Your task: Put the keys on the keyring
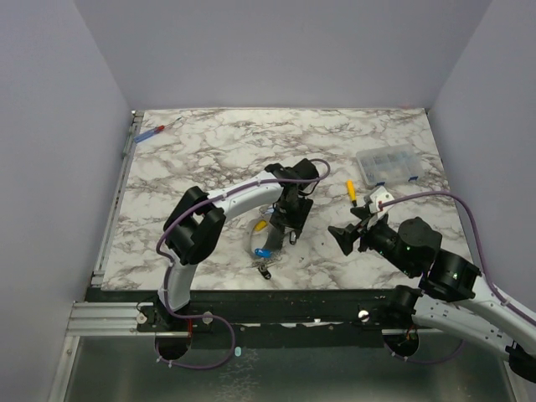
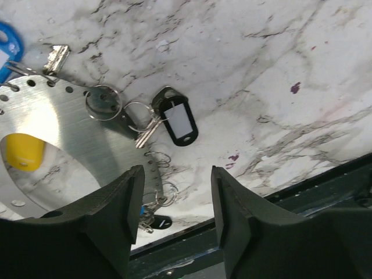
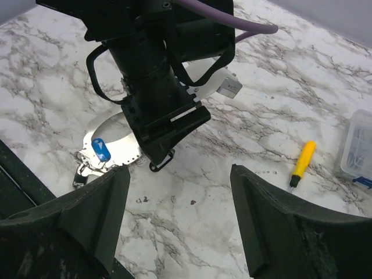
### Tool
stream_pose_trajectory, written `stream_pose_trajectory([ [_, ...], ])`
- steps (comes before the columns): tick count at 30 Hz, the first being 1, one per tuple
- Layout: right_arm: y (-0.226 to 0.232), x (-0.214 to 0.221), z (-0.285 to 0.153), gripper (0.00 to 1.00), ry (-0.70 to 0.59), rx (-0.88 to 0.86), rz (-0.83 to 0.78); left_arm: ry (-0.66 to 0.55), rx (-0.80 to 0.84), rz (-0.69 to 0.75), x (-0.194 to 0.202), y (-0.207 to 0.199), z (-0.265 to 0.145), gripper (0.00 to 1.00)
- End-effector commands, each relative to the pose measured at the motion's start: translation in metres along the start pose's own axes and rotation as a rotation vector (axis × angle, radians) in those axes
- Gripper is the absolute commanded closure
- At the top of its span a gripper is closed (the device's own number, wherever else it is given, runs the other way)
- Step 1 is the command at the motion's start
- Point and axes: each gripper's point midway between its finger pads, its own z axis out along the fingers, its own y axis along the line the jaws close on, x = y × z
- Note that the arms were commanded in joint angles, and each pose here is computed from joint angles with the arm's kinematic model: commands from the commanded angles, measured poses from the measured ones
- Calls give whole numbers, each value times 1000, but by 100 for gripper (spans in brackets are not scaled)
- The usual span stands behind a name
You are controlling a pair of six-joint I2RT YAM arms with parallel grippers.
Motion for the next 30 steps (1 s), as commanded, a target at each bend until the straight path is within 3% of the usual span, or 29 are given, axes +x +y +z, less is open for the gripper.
stream_pose_trajectory([
  [1,-9,-9,-9,22,-10,34,-12,-53,116,-21,-19,-22,-11,43],
  [8,-9,-6,-8,21,-5,35,-7,-230,71,-3,-34,-5,-58,43],
  [15,11,7,17,21,60,-18,32,-494,-121,73,-33,53,-124,39],
  [17,18,14,27,21,92,-31,65,-594,-166,83,-30,69,-143,34],
  [20,31,26,44,21,144,-44,136,-742,-254,38,-18,98,-167,3],
  [24,45,39,66,22,212,-35,258,-870,-315,-5,3,125,-182,1],
  [30,57,70,107,27,334,63,408,-956,-408,-86,33,159,-177,1],
])
